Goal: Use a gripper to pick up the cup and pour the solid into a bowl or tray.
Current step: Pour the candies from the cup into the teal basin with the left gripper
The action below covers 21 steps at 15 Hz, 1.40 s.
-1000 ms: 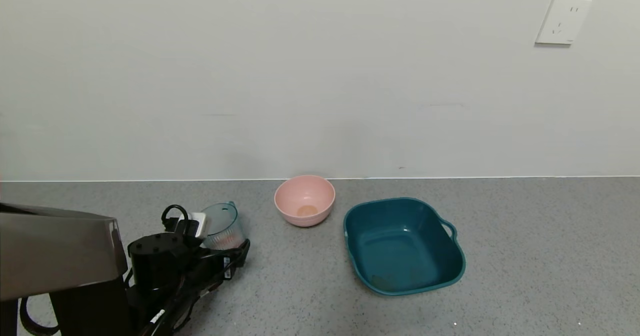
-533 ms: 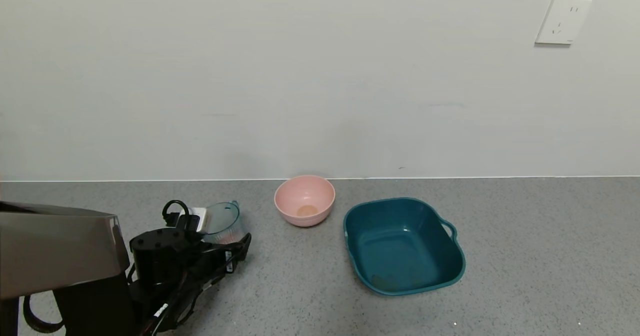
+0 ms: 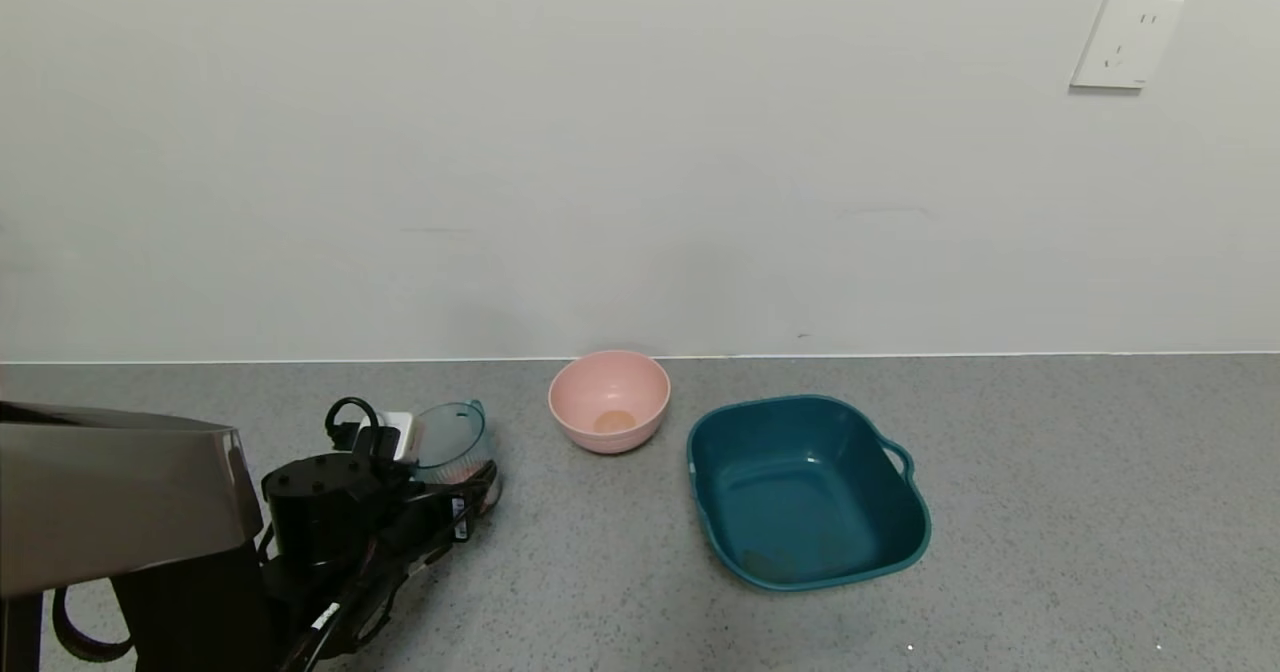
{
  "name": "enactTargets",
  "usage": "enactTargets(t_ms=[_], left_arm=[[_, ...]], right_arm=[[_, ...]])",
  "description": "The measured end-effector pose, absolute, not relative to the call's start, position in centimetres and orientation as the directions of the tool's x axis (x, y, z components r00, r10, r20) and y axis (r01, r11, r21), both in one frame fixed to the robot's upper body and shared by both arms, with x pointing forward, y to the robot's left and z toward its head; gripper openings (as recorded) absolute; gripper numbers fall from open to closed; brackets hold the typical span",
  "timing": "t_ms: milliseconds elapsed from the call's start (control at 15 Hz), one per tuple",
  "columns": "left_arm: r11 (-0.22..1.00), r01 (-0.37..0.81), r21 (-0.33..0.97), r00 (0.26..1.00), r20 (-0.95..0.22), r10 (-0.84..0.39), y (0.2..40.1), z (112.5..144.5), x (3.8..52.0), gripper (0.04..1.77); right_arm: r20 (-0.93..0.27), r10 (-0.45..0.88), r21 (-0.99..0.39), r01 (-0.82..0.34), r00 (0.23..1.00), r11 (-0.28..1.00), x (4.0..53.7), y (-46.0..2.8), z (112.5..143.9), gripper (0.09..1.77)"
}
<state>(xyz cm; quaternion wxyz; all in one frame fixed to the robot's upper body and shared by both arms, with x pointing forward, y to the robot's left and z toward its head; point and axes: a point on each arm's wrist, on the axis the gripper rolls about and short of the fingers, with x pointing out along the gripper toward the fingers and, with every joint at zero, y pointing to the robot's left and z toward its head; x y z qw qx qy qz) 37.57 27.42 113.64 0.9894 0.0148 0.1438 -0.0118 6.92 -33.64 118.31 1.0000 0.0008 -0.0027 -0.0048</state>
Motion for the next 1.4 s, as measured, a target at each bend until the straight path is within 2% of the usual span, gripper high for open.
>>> enactTargets(t_ms=[400, 733, 933, 1267, 1400], left_arm=[[0.999, 0.039, 0.028, 0.964, -0.266, -0.030, 27.4, 114.5, 37.1, 1.29], [0.996, 0.057, 0.063, 0.977, -0.211, -0.043, 27.4, 116.6, 36.1, 1.29], [0.995, 0.061, 0.073, 0.974, -0.223, -0.043, 27.6, 117.9, 35.4, 1.29], [0.991, 0.087, 0.096, 0.964, -0.258, -0.060, 27.3, 122.2, 34.2, 1.29], [0.988, 0.110, 0.113, 0.961, -0.267, -0.076, 26.9, 125.0, 33.8, 1.29]], right_arm=[[0.005, -0.009, 0.002, 0.009, 1.000, 1.000, 6.9, -33.6, 118.3, 1.71], [0.005, -0.009, 0.002, 0.009, 1.000, 1.000, 6.9, -33.6, 118.3, 1.71], [0.005, -0.009, 0.001, 0.009, 1.000, 1.000, 6.9, -33.6, 118.3, 1.71], [0.005, -0.009, 0.002, 0.009, 1.000, 1.000, 6.9, -33.6, 118.3, 1.71], [0.005, -0.009, 0.001, 0.009, 1.000, 1.000, 6.9, -33.6, 118.3, 1.71]])
